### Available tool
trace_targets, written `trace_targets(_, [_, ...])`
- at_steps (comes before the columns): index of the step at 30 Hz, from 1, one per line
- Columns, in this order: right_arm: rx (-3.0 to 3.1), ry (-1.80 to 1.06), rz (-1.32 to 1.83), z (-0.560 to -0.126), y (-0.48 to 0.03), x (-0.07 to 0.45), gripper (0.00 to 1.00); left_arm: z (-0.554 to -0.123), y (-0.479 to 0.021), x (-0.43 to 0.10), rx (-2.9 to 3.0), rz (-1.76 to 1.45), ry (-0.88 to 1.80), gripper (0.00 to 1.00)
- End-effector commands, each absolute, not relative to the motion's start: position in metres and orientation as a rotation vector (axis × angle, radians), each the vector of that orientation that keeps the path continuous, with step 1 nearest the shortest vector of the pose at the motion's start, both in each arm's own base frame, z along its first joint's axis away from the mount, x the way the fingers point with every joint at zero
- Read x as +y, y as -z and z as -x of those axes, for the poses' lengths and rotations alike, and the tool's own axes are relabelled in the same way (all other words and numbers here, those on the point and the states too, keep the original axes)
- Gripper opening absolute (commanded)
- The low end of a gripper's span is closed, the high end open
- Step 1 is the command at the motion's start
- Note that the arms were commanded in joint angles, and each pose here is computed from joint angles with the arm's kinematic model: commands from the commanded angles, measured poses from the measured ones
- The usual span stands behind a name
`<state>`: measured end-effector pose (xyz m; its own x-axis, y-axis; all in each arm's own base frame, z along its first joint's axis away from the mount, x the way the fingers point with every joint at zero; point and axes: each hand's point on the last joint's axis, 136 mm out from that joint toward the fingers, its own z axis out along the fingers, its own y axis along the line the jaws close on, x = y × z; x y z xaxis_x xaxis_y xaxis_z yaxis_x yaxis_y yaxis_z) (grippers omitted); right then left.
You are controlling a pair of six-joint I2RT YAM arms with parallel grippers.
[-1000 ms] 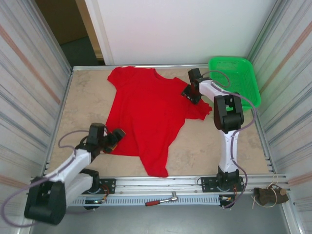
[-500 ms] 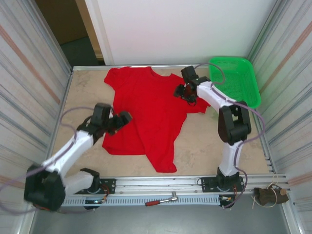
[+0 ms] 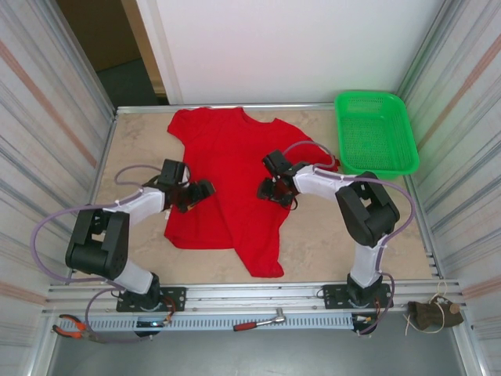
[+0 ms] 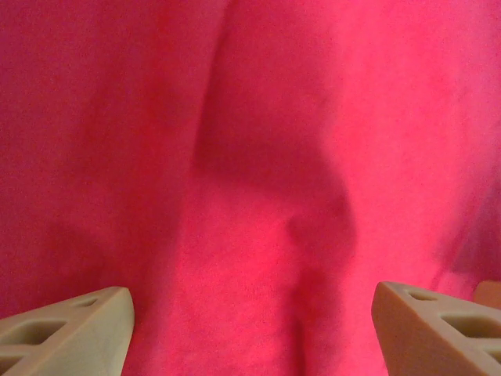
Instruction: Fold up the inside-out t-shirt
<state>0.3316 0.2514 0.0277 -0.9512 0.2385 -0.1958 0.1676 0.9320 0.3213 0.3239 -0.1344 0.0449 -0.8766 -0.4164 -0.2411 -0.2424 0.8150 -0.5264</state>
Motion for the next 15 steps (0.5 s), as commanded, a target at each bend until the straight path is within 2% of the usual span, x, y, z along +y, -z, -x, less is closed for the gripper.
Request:
trace_targets(1, [2.837,-0.396,-0.429,-0.344,-0.020,0.226,0.57,-0.306,-0.037,-0.134,2.659,0.514,0.741,0.80])
trace_targets(10, [2.892,-0.257,-0.565,-0.379,0.004,0.162,0.57,-0.248,-0.013,-0.138,2.665,0.648,0.794,0.80])
trace_targets(15, [2.867,-0.139,-0.586,-0.406,-0.002,0.129,0.57,-0.244,-0.031,-0.143,2.626,0.619,0.797,0.80])
